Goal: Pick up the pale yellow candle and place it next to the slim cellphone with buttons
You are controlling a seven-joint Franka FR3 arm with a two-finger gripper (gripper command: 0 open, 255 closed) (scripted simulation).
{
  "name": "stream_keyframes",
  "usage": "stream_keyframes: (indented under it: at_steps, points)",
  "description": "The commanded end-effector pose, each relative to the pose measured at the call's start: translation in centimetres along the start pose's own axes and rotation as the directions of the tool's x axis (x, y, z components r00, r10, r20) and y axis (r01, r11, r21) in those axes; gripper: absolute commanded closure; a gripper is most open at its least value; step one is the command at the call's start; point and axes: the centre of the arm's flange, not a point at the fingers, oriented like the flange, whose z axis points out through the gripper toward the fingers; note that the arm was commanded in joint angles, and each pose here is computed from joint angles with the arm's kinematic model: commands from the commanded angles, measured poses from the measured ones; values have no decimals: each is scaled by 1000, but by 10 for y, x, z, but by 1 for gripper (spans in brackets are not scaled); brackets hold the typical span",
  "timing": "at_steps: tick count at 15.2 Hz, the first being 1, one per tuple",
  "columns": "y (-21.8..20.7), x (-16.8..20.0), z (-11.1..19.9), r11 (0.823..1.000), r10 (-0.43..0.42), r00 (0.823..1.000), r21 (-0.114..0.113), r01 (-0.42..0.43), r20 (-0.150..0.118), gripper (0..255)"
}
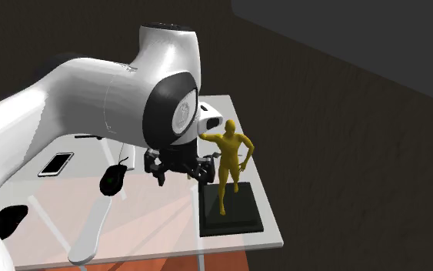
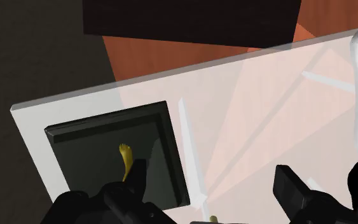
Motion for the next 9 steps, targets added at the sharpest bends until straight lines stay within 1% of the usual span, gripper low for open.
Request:
stream_keyframes:
  at_steps: [1,9]
  points:
    - [0,0,0,1000,0,1000,0,0,0,0]
    - [-33,105,29,996,83,995,-29,-82,48,0]
